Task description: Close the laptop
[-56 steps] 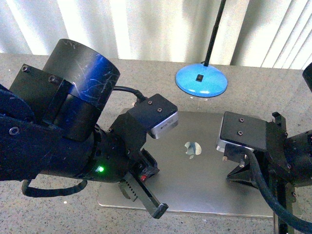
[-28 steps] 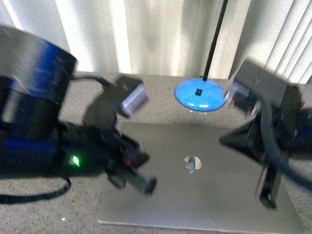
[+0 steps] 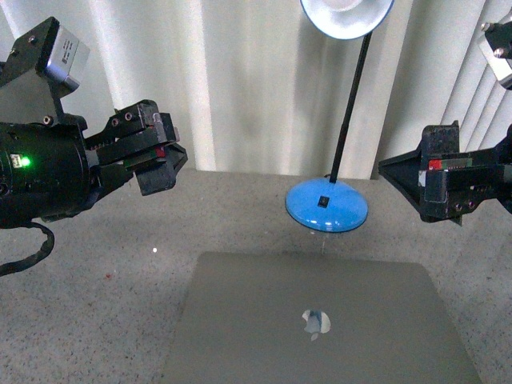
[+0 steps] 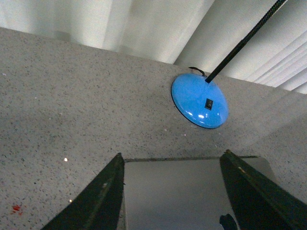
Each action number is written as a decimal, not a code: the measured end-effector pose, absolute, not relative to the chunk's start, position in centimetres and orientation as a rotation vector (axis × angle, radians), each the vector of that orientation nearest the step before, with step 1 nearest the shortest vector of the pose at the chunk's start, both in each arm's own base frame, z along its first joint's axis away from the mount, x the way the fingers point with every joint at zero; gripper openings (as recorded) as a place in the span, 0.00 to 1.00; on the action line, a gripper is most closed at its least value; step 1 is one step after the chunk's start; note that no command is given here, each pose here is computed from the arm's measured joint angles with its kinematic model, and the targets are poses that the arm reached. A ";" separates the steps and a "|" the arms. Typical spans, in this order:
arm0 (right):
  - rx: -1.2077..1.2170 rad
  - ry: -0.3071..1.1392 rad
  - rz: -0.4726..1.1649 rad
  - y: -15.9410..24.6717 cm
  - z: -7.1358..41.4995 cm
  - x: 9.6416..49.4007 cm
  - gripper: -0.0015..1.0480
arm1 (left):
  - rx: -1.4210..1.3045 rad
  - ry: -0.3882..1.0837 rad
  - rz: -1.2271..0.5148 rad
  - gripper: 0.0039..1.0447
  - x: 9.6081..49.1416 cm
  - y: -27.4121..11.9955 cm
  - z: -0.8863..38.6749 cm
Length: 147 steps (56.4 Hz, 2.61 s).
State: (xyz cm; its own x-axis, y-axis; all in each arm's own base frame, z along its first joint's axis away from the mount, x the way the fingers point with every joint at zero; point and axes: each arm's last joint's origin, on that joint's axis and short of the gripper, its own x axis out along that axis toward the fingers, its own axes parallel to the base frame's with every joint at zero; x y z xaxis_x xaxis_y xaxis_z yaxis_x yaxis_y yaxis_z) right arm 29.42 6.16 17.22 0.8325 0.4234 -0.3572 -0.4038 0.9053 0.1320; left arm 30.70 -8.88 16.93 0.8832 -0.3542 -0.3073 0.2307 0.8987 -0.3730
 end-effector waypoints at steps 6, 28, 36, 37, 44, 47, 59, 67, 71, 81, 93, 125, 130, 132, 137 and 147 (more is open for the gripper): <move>0.023 0.317 0.332 6.2 16.6 29.4 0.89 | -0.232 0.198 -0.149 0.71 30.4 -8.5 16.4; 0.001 0.018 0.005 2.5 16.0 22.0 0.21 | -0.017 0.010 -0.014 0.03 22.4 -3.3 16.2; -0.002 0.018 0.003 1.7 16.1 20.0 0.03 | -0.009 0.012 0.000 0.03 20.5 -2.3 16.2; -0.002 0.018 0.003 1.7 16.1 19.9 0.03 | -0.009 0.012 -0.001 0.03 20.3 -2.2 16.2; -0.002 0.020 0.003 1.2 16.1 18.4 0.03 | -0.006 0.013 -0.006 0.03 18.9 -1.7 16.2; -0.002 0.021 0.014 0.9 16.1 17.9 0.03 | -0.006 0.015 -0.004 0.03 18.3 -1.5 16.2; -0.001 0.017 -0.002 0.0 16.2 16.2 0.03 | -0.007 0.015 -0.009 0.03 16.4 -0.2 16.2; -0.001 0.017 0.001 0.0 16.2 15.2 0.03 | -0.007 0.012 0.001 0.03 15.5 0.0 16.3; -0.001 0.016 0.002 0.0 16.2 14.7 0.03 | -0.007 0.008 0.000 0.03 15.0 0.0 16.5; -0.001 0.011 0.001 0.0 16.4 13.9 0.03 | -0.007 -0.010 0.000 0.03 14.2 0.0 17.0; -0.001 0.001 0.002 0.0 16.6 13.1 0.03 | -0.007 -0.021 0.000 0.03 13.3 0.0 17.4; -0.001 -0.008 0.002 0.0 16.9 11.4 0.03 | -0.007 -0.031 0.000 0.03 11.5 0.0 17.6; -0.001 -0.009 0.002 0.0 16.9 11.3 0.03 | -0.007 -0.031 0.000 0.03 11.3 0.0 17.6; -0.001 -0.010 0.002 0.0 16.9 11.2 0.03 | -0.008 -0.032 0.000 0.03 11.3 0.0 17.6; -0.001 -0.009 0.002 0.0 16.8 11.0 0.03 | -0.007 -0.031 0.000 0.03 11.0 0.0 17.6; -0.001 0.005 0.002 0.0 16.7 10.5 0.03 | -0.007 -0.032 0.000 0.03 10.7 0.0 17.6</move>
State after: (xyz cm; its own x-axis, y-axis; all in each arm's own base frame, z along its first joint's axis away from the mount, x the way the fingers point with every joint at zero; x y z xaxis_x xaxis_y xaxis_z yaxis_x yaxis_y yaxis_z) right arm 10.50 0.02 16.66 1.0000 0.0019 -0.0048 -0.0019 1.0000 -0.0006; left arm 10.66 -0.02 17.58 0.9995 -0.0004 0.0318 0.0006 1.0000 -0.0071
